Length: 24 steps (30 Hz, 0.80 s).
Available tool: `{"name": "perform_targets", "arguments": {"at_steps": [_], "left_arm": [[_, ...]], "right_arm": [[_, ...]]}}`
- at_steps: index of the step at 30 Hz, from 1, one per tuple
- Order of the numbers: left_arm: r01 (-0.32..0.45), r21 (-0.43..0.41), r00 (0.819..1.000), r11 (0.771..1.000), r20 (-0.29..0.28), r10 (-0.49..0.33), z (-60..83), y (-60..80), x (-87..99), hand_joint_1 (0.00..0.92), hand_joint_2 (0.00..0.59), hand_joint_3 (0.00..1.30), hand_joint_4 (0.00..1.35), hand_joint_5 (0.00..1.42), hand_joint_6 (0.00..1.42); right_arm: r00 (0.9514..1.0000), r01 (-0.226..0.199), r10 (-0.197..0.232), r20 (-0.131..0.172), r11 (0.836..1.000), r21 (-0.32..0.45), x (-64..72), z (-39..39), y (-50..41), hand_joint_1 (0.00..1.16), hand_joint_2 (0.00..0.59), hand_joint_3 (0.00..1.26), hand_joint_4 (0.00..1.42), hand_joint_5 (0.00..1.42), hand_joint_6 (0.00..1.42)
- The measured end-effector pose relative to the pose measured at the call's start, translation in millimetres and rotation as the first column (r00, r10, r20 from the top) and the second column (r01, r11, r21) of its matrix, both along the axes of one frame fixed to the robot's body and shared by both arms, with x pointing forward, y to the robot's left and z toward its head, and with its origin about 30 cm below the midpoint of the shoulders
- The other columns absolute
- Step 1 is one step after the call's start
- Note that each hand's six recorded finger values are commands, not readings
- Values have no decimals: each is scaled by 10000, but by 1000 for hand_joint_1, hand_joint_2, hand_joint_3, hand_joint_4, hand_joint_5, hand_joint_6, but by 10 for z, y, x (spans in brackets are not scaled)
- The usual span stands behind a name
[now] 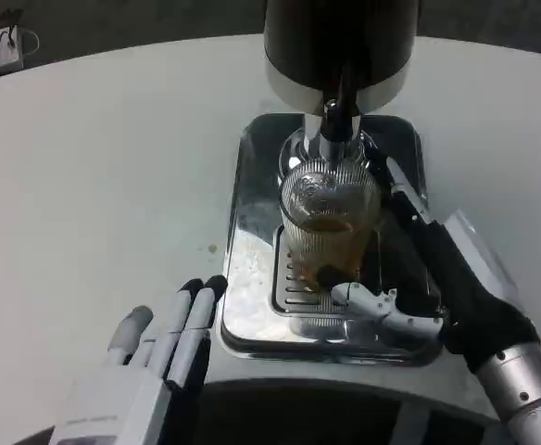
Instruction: Grasp the cup under the faucet to collect the drink, then remove the cup.
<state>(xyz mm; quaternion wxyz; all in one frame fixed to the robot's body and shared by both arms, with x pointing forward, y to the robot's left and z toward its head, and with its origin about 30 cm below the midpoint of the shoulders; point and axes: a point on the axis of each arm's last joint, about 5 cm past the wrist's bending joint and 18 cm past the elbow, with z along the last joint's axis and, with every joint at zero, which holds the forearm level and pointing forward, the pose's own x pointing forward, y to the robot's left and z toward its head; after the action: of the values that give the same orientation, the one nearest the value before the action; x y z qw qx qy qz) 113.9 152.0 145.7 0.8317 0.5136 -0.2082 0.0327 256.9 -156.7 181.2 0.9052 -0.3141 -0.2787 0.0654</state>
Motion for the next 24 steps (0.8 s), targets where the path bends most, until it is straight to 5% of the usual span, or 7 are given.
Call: {"name": "perform_targets", "arguments": {"at_steps": [24], "left_arm": [[-336,-14,9994,9994,86,336,46,37,-55,0,130,48,0,161,26]], "right_arm": [[9996,-240,242,-116,9995,210,201,25,153,623,213,0,66,145,246]]}}
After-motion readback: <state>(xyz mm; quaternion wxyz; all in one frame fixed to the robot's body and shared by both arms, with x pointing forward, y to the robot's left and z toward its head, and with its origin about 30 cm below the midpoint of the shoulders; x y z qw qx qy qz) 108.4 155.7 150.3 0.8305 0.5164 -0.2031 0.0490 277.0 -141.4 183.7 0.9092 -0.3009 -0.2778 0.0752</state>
